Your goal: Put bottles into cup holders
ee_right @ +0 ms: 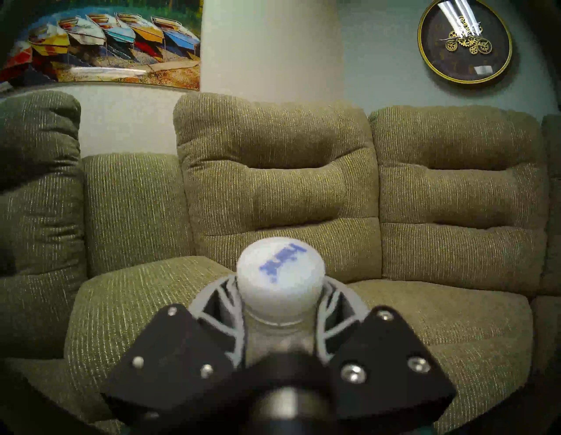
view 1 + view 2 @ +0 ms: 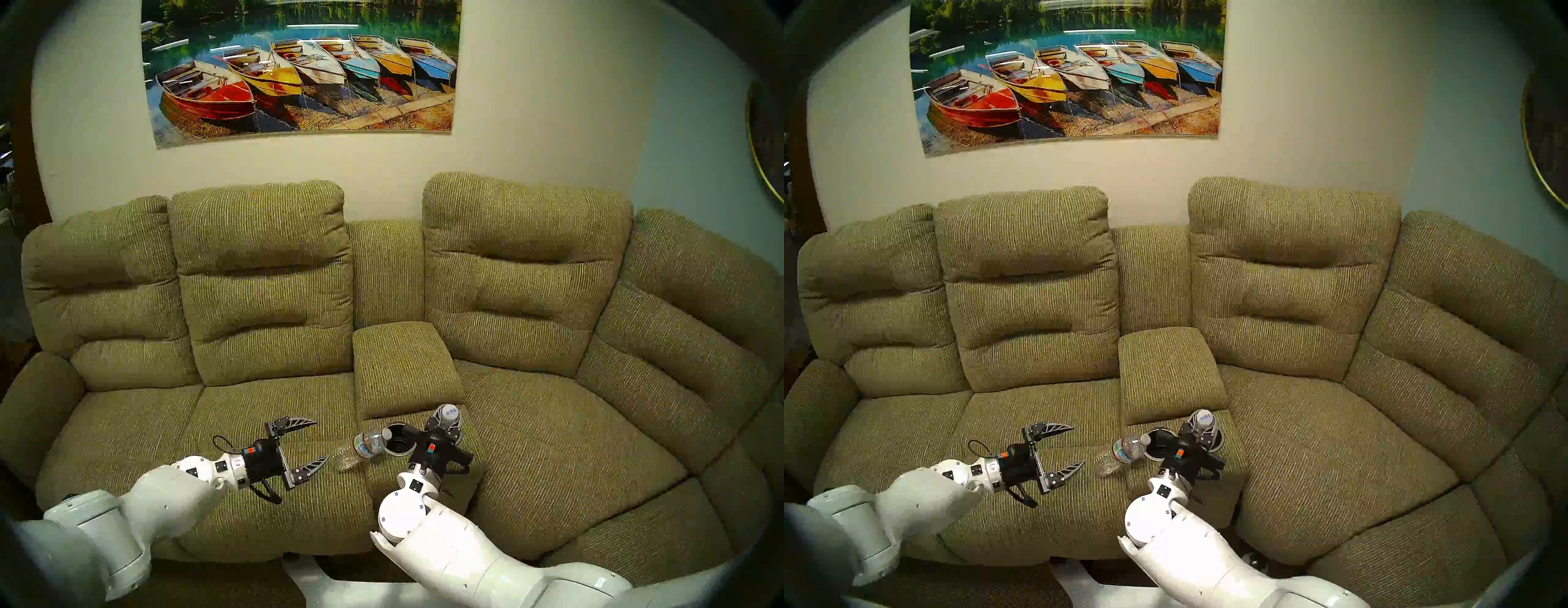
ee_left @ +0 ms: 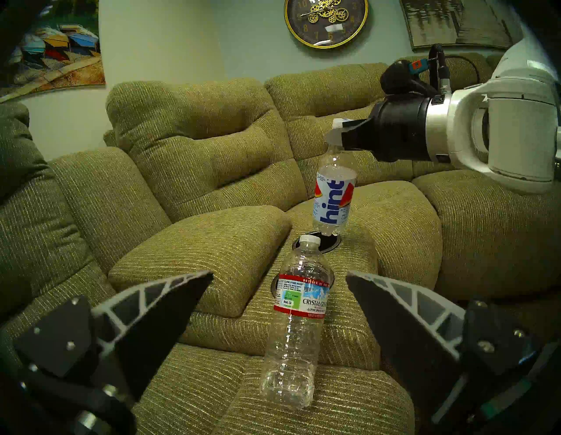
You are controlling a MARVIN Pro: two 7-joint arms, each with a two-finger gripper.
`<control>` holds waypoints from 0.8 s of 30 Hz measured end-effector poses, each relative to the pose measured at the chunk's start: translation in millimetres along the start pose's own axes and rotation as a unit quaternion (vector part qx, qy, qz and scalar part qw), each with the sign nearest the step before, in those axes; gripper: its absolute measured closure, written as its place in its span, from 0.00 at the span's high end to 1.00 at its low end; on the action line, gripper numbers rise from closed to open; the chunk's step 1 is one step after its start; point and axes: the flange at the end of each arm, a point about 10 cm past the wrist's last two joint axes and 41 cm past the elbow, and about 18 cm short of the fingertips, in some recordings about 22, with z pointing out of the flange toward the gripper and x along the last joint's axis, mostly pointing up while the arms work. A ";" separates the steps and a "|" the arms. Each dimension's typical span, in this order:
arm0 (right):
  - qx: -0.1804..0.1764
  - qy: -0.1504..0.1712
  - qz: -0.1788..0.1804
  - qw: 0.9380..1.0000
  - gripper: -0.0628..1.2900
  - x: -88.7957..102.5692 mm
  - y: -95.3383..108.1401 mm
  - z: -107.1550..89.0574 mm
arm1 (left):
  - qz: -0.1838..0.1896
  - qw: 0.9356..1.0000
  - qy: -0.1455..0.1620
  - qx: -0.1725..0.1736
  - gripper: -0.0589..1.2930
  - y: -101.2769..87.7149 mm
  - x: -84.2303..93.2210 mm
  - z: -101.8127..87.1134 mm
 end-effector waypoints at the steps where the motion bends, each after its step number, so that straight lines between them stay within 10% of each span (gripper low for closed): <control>1: 0.001 0.000 -0.006 1.000 0.26 -3.5 1.2 0.8 | 0.000 1.000 0.000 0.000 0.94 0.0 0.0 0.0; 24: 0.034 -0.009 0.012 0.999 0.25 -28.0 -3.7 27.6 | 0.000 1.000 0.000 0.000 0.94 0.0 0.0 0.0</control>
